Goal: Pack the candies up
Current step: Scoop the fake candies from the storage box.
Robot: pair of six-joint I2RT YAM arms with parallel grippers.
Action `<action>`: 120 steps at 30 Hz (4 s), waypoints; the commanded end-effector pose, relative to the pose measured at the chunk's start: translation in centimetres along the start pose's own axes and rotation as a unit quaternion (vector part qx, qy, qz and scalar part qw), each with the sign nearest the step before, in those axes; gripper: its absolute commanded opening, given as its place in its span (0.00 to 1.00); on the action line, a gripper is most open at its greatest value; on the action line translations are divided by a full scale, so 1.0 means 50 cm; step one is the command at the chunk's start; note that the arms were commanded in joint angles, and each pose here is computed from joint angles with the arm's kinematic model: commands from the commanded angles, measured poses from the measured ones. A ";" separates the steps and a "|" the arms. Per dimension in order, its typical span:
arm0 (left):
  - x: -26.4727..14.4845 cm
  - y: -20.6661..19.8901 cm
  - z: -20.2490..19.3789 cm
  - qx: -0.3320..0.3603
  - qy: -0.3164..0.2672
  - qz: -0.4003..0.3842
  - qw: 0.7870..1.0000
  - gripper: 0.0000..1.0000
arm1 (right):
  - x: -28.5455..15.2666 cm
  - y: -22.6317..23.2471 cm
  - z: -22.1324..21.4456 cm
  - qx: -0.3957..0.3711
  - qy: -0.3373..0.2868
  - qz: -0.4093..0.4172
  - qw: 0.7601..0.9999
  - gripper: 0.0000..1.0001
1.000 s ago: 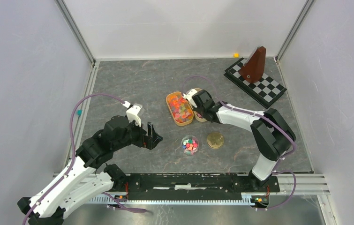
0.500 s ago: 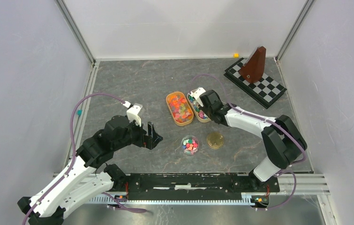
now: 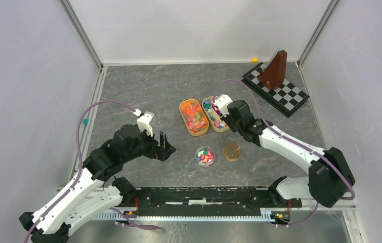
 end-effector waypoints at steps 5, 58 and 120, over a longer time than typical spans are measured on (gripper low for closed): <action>0.004 -0.006 0.015 0.008 -0.016 -0.006 1.000 1.00 | -0.074 0.018 0.046 0.018 -0.117 0.067 0.991 0.00; -0.033 -0.157 0.100 -0.038 0.005 -0.161 0.986 1.00 | -0.391 0.147 0.143 -0.148 -0.434 0.283 0.842 0.00; -0.024 -0.077 0.059 -0.011 -0.014 -0.077 0.997 1.00 | -0.372 0.083 0.035 -0.210 -0.163 0.261 0.928 0.00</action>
Point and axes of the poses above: each gripper's point midway between its finger pads, its own x axis out along the fingers, its own y axis along the line the jaws close on, z = x × y, the point moved 4 cm from there along -x, back along the fingers, and after that the axes turned 8 degrees about -x, right-handed, at the moved point
